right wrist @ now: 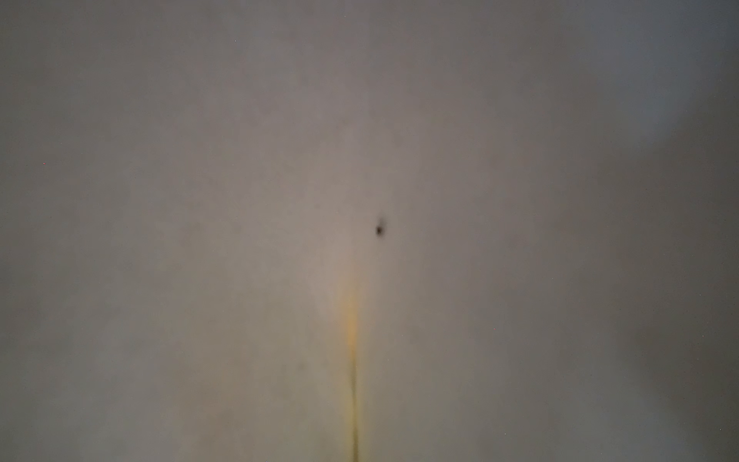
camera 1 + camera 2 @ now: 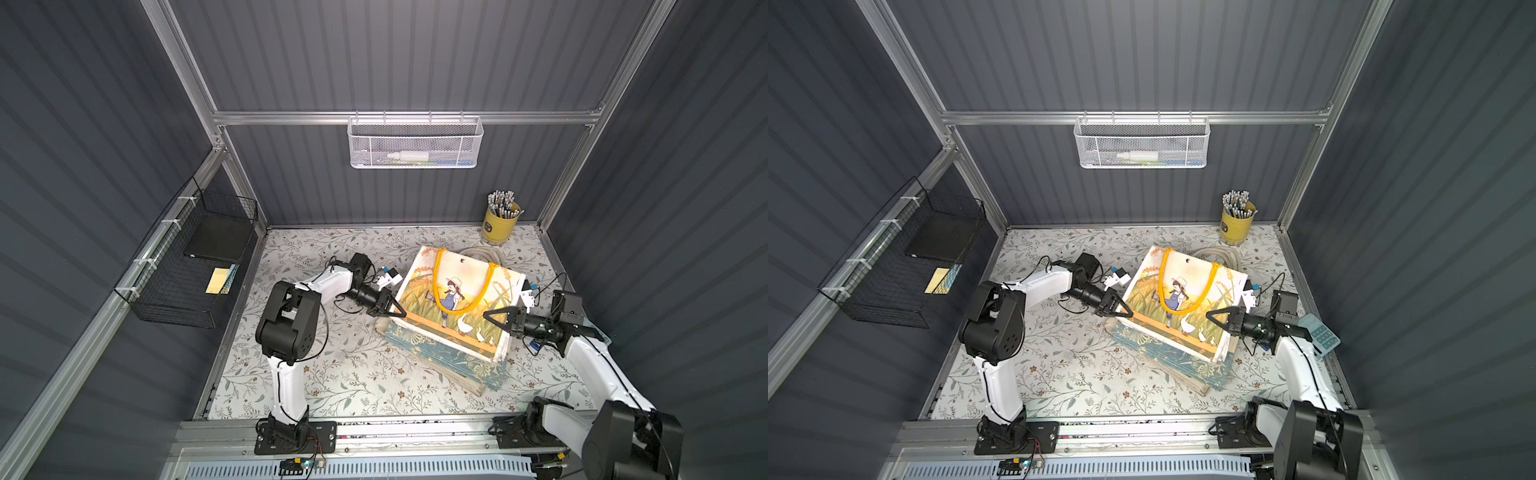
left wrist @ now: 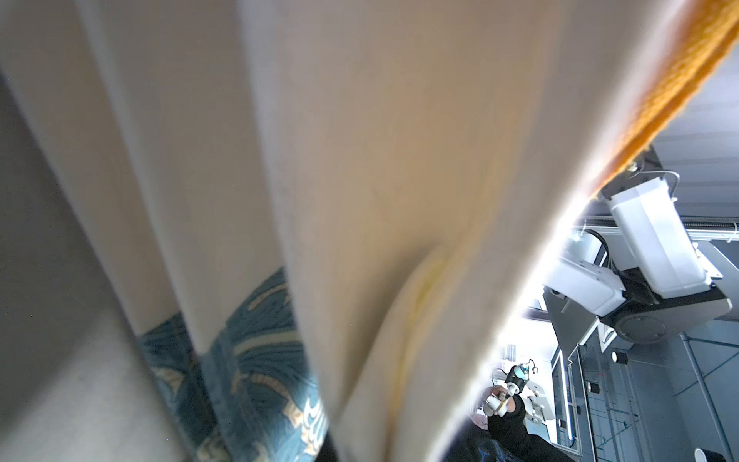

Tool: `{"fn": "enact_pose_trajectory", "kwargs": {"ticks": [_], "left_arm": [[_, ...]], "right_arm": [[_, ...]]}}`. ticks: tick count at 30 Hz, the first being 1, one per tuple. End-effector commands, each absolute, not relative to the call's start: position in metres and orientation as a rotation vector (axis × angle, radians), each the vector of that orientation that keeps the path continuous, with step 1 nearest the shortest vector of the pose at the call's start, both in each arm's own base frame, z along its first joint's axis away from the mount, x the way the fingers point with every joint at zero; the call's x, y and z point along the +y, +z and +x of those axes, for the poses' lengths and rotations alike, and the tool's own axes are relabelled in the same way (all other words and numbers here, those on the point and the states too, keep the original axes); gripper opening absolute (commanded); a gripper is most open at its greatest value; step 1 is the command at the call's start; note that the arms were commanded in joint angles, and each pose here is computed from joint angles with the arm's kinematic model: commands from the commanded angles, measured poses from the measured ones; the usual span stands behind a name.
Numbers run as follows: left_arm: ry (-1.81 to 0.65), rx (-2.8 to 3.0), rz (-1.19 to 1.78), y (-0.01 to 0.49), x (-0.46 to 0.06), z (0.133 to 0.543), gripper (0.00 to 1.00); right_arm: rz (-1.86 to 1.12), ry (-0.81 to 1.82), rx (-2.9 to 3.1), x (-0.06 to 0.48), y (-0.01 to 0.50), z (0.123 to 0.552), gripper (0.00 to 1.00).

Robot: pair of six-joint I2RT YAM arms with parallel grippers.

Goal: Put away the canvas bag
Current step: Place the canvas bag at the center of the board.

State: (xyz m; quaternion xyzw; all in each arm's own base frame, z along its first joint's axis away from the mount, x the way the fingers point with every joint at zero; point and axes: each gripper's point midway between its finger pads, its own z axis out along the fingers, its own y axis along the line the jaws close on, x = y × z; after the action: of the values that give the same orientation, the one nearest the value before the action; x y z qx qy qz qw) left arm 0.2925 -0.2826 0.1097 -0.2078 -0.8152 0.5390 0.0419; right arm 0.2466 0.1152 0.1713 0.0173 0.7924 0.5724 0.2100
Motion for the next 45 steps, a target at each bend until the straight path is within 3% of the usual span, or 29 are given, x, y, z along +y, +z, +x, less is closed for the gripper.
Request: {"fn": "enact_pose_trajectory", "kwargs": {"ticks": [1, 9, 12, 19, 32, 33, 35, 37, 39, 45], "left_arm": [[1.552, -2.529, -0.619, 0.091, -0.277, 0.292, 0.0], [1.441, -2.525, -0.63, 0.07, -0.274, 0.284, 0.0], [1.405, -2.529, -0.64, 0.065, -0.271, 0.283, 0.0], [1.32, -2.504, -0.633, 0.047, -0.263, 0.272, 0.0], [1.259, -2.542, -0.645, 0.056, -0.258, 0.275, 0.0], [1.253, -2.524, -0.656, 0.057, -0.258, 0.273, 0.02], [1.247, -2.502, -0.66, 0.06, -0.258, 0.276, 0.22], [1.253, -2.508, -0.665, 0.063, -0.261, 0.282, 0.34], [1.248, -2.529, -0.685, 0.069, -0.262, 0.287, 0.38], [1.258, -2.67, -0.762, 0.097, -0.265, 0.307, 0.48]], "right_arm": [[0.082, 1.45, 2.319, 0.103, 0.156, 0.255, 0.03], [0.197, 1.253, 2.38, 0.084, 0.137, 0.26, 0.04], [0.244, 1.175, 2.433, 0.076, 0.13, 0.261, 0.19], [0.295, 1.063, 2.517, 0.061, 0.117, 0.263, 0.22], [0.391, 0.753, 2.36, -0.001, 0.156, 0.295, 0.29], [0.385, 0.738, 2.35, -0.004, 0.159, 0.298, 0.29], [0.372, 0.737, 2.329, -0.005, 0.164, 0.304, 0.3], [0.362, 0.741, 2.309, -0.006, 0.167, 0.309, 0.3], [0.368, 0.723, 2.291, -0.009, 0.169, 0.314, 0.37], [0.362, 0.524, 2.177, -0.034, 0.184, 0.328, 0.39]]}}
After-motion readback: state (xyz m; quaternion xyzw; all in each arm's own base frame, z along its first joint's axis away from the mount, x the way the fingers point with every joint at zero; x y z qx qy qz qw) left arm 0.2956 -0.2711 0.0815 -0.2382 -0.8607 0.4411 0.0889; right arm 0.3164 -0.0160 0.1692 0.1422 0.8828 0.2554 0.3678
